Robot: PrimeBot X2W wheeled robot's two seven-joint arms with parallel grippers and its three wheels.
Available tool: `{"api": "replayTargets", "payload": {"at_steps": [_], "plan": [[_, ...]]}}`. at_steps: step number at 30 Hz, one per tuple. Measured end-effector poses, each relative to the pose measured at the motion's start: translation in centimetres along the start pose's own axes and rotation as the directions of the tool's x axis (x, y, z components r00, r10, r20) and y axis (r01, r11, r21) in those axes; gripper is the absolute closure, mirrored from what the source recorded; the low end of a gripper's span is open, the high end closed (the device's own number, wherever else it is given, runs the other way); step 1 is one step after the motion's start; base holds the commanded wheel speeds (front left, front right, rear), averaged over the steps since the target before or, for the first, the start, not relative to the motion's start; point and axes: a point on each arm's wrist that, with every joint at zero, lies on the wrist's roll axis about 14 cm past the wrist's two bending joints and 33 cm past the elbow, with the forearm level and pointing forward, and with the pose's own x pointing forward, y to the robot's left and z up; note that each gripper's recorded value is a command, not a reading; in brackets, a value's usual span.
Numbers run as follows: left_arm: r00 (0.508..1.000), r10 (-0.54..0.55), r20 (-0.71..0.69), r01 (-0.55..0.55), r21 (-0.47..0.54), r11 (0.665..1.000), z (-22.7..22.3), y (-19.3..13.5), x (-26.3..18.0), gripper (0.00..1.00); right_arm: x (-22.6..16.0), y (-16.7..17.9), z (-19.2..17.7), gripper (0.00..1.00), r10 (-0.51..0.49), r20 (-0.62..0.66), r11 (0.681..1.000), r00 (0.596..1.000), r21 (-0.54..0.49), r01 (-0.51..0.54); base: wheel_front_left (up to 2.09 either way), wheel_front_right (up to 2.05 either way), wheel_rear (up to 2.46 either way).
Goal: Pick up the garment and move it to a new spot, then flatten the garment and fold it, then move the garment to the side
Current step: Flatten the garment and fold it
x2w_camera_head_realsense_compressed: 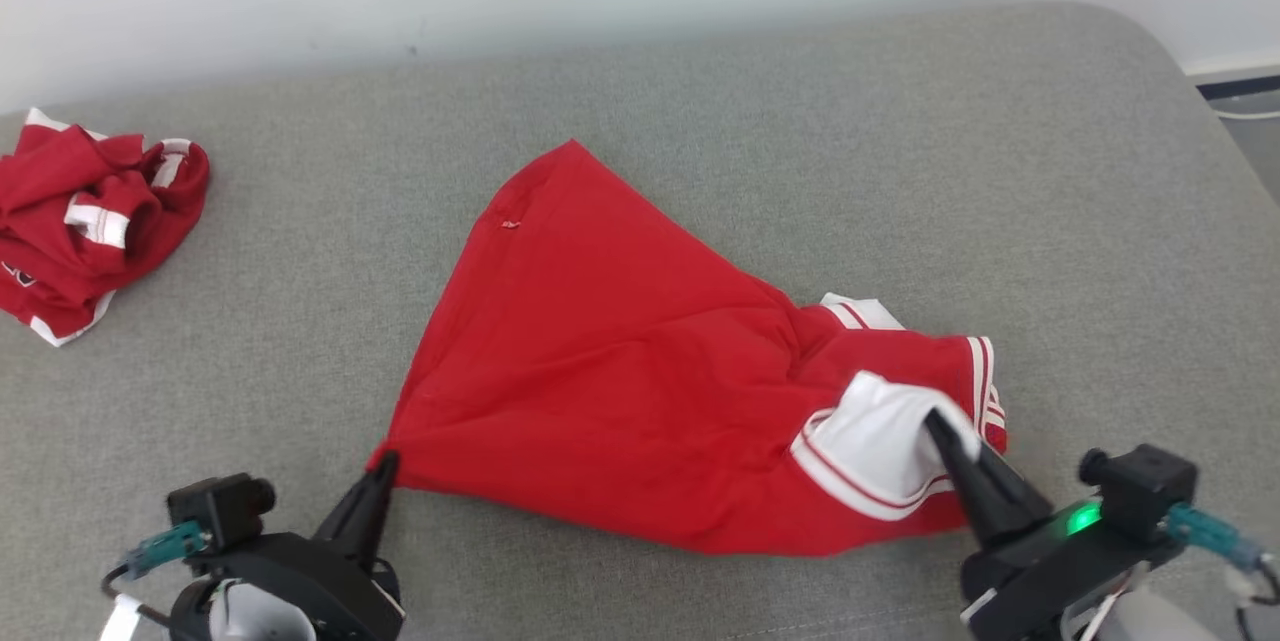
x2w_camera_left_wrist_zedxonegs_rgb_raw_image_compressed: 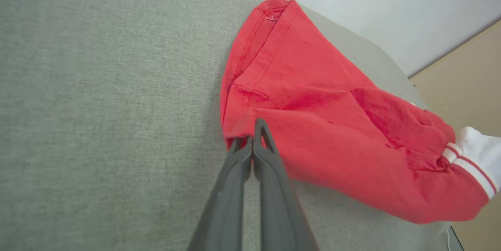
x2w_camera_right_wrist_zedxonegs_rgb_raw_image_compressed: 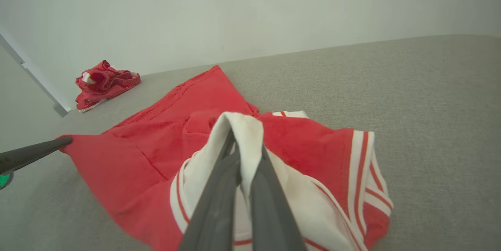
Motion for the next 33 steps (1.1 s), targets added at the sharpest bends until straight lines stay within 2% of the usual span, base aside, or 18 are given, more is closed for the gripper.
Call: {"api": "replayTargets", "payload": {"at_steps": [7,17,20,26,27,33], "plan": [[0.998,0.048,0.037,-0.047,-0.036,0.998,-0.3,1.2,0.3,1.0,0.6,4.3,-3.2,1.0,0.138,-0.097,0.99,0.986,0.032,-0.135,0.0,0.0,0.0],[0.989,0.018,0.147,-0.012,-0.039,0.999,2.1,0.3,0.6,1.0,2.1,0.9,-0.3,1.0,0.049,-0.021,0.999,0.999,0.024,-0.048,0.0,0.0,0.0],[0.981,-0.009,0.192,0.009,0.001,1.0,4.4,0.0,1.0,1.0,3.3,0.1,2.5,1.0,0.048,0.04,0.999,0.998,-0.018,-0.047,0.0,0.0,0.0],[0.935,-0.114,0.335,0.082,0.11,0.991,11.8,-2.4,1.8,1.0,5.2,-1.5,11.6,1.0,0.063,0.234,0.989,0.97,-0.143,-0.03,0.0,0.0,0.0],[0.935,-0.114,0.335,0.082,0.11,0.991,11.8,-2.4,1.8,1.0,5.2,-1.5,11.6,1.0,0.063,0.234,0.989,0.97,-0.143,-0.03,0.0,0.0,0.0],[0.878,-0.199,0.435,0.136,0.172,0.976,15.9,-4.8,0.8,1.0,4.4,-1.9,17.7,1.0,0.064,0.384,0.987,0.921,-0.158,-0.003,0.0,0.0,0.0]]}}
